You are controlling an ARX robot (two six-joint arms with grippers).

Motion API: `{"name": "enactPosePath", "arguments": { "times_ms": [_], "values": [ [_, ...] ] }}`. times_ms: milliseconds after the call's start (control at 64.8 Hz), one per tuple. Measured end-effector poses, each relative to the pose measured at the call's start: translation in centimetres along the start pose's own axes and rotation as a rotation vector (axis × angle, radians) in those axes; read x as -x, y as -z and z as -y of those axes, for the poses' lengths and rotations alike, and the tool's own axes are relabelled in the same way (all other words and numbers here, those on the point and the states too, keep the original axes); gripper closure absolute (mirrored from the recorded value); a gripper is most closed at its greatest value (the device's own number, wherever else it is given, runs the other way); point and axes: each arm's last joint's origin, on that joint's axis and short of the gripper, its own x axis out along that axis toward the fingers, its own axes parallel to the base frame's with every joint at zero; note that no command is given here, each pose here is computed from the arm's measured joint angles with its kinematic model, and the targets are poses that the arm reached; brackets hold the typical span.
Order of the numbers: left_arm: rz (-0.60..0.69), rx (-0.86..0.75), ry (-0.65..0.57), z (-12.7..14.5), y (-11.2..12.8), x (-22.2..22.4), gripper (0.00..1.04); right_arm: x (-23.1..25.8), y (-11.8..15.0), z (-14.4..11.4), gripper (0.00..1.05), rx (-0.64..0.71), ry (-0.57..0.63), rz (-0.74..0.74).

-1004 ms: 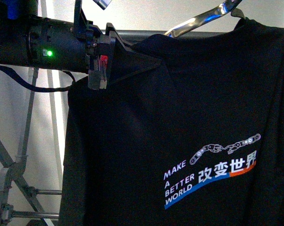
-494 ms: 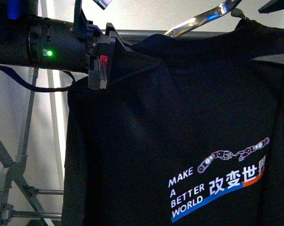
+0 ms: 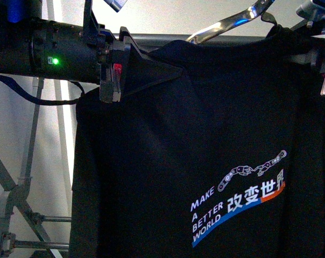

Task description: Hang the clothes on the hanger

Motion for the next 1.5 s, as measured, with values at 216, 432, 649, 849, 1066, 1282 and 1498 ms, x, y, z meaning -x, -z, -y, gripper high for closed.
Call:
{"name": "enactPosePath", "arguments": {
  "times_ms": [216, 432, 649, 849, 1066, 1282, 1498],
  "values": [
    [-0.001, 0.002, -0.002, 0.0, 0.0, 0.0, 1.0, 0.4, 0.3, 0.3, 0.88, 0.034, 0.014, 0.017],
    [0.006, -0.01, -0.002, -0.1, -0.2, 0.1, 0.65, 2.3, 0.8, -0.7, 1.01, 0.038, -0.015, 0.044],
    [0.17, 0.061, -0.132, -0.8, -0.7, 0.0, 0.22, 6.0, 0.4, -1.4, 1.01, 0.033, -0.034, 0.049],
    [0.348, 0.462, -0.257, -2.9, -1.6, 1.5, 0.07, 8.1, 1.3, -3.5, 1.01, 0.027, -0.085, 0.056],
    [0.419, 0.651, -0.354, -4.7, -2.3, 3.3, 0.07, 10.5, 3.0, -5.6, 1.01, -0.007, -0.117, -0.006],
    [0.196, 0.682, -0.814, -6.7, -0.8, 4.0, 0.07, 13.2, 2.4, -4.6, 1.01, -0.154, -0.036, -0.131],
    [-0.172, 0.541, -1.199, -7.3, -0.5, 7.9, 0.21, 15.5, -0.5, -4.1, 1.01, -0.33, -0.051, -0.256]
  ]
}}
